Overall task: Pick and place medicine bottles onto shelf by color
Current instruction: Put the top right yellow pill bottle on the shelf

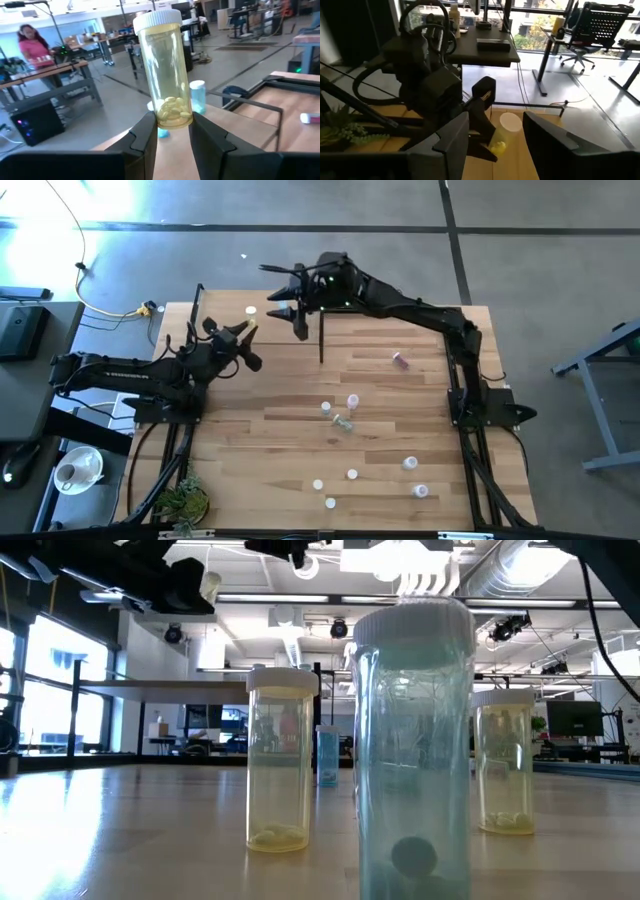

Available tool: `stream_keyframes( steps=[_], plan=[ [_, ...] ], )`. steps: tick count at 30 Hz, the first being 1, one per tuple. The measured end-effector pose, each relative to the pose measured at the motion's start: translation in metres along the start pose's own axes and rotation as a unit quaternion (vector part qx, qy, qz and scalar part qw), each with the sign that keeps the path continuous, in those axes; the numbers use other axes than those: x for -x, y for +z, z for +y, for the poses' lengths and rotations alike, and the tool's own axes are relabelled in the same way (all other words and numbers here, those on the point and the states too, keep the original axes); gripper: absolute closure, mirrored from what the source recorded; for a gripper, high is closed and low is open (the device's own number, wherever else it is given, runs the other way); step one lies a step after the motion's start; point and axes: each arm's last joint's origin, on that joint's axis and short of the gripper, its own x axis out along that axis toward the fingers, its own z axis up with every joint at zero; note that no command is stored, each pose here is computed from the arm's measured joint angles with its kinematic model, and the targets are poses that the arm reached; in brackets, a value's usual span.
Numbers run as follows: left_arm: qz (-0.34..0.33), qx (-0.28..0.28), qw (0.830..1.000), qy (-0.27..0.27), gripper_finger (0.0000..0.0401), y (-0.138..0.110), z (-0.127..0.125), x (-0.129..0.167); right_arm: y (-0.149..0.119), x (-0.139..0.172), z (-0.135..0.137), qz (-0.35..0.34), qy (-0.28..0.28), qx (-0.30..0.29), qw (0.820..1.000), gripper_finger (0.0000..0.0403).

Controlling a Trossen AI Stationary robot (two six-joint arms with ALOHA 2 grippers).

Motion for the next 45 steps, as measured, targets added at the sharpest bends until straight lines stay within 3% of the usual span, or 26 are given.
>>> stream_keyframes(
  steps=[15,25,33,45],
  plan=[
    [0.008,-0.071,0.997,-0.028,0.0309,-0.004,0.0,-0.002,-0.024,-0.011,-0.022,0.038,0.012,0.014,0.999,0.0224],
    [-0.003,-0.107,0.993,-0.048,0.0309,-0.002,-0.001,-0.002,-0.024,-0.015,-0.013,0.038,0.028,0.029,0.998,0.0224],
    [-0.035,-0.103,0.99,-0.085,0.0309,0.003,-0.003,-0.001,-0.024,-0.019,-0.006,0.038,0.036,0.022,0.998,0.0224],
    [-0.05,-0.097,0.989,-0.097,0.0309,0.006,-0.003,-0.001,-0.019,-0.027,0.014,0.026,0.039,0.049,0.998,0.0224]
  ],
)
